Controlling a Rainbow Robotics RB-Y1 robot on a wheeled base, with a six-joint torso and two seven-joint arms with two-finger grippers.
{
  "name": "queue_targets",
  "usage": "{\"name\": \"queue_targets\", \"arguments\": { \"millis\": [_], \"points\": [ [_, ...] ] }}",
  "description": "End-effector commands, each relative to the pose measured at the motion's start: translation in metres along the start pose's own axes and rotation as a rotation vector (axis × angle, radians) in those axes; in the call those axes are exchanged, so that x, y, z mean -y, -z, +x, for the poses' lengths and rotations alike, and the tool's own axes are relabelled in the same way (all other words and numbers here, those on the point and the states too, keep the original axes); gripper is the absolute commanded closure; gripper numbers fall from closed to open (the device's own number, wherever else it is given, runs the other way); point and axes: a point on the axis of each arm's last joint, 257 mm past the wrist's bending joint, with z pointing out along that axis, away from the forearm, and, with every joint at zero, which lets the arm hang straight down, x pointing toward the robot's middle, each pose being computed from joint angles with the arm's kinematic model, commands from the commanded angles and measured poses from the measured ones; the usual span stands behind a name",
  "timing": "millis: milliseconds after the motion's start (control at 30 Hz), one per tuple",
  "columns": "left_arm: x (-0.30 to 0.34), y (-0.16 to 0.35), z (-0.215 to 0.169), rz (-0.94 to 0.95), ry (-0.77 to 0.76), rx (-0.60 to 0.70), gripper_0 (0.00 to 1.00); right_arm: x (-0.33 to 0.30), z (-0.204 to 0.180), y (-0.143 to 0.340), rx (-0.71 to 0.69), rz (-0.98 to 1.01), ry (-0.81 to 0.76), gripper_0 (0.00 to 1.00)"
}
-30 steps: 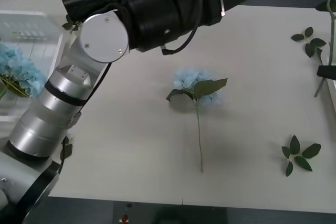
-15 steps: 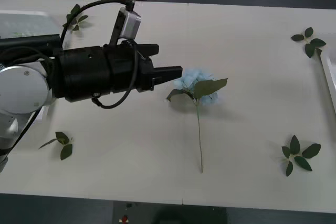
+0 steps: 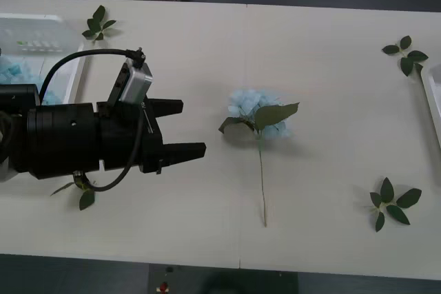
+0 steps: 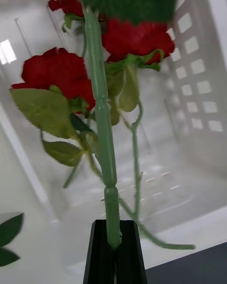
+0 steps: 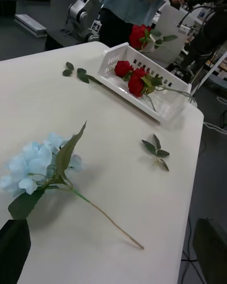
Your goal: Put the red flowers into the right box and the blue flowers into the left box
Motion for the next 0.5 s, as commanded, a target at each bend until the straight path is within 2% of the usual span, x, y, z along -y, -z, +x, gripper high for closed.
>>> {"name": "queue_targets", "arguments": {
  "millis": [33,100,133,167,200,233,267,300,500],
  "points": [
    [0.016,0.001,-0.009,0.027,-0.094,0.005,0.00,0.029,-0.012,0.003,0.027,0.087,0.051,1.00],
    [0.020,0.001,-0.009,0.033,-0.092,0.008,0.00,0.037,-0.011,-0.002,0.032,0.115,0.059,1.00],
    [0.020,0.001,-0.009,0.033,-0.092,0.008,0.00,0.038,-0.011,-0.006,0.036,0.121,0.065,0.93],
    [0.020,0.001,-0.009,0.033,-0.092,0.008,0.00,0.038,-0.011,-0.007,0.036,0.123,0.072,0.80],
    [0.020,0.001,-0.009,0.033,-0.092,0.008,0.00,0.037,-0.012,-0.010,0.040,0.128,0.082,0.41],
    [0.020,0.001,-0.009,0.033,-0.092,0.008,0.00,0.037,-0.013,-0.011,0.041,0.130,0.090,0.18],
    [0.020,0.001,-0.009,0.033,-0.092,0.008,0.00,0.034,-0.012,-0.013,0.039,0.124,0.094,0.03],
    [0.020,0.001,-0.009,0.033,-0.092,0.008,0.00,0.032,-0.012,-0.015,0.037,0.120,0.098,0.00],
    [0.020,0.001,-0.009,0.033,-0.092,0.008,0.00,-0.004,-0.017,-0.013,0.054,0.002,0.102,0.00]
  ]
}}
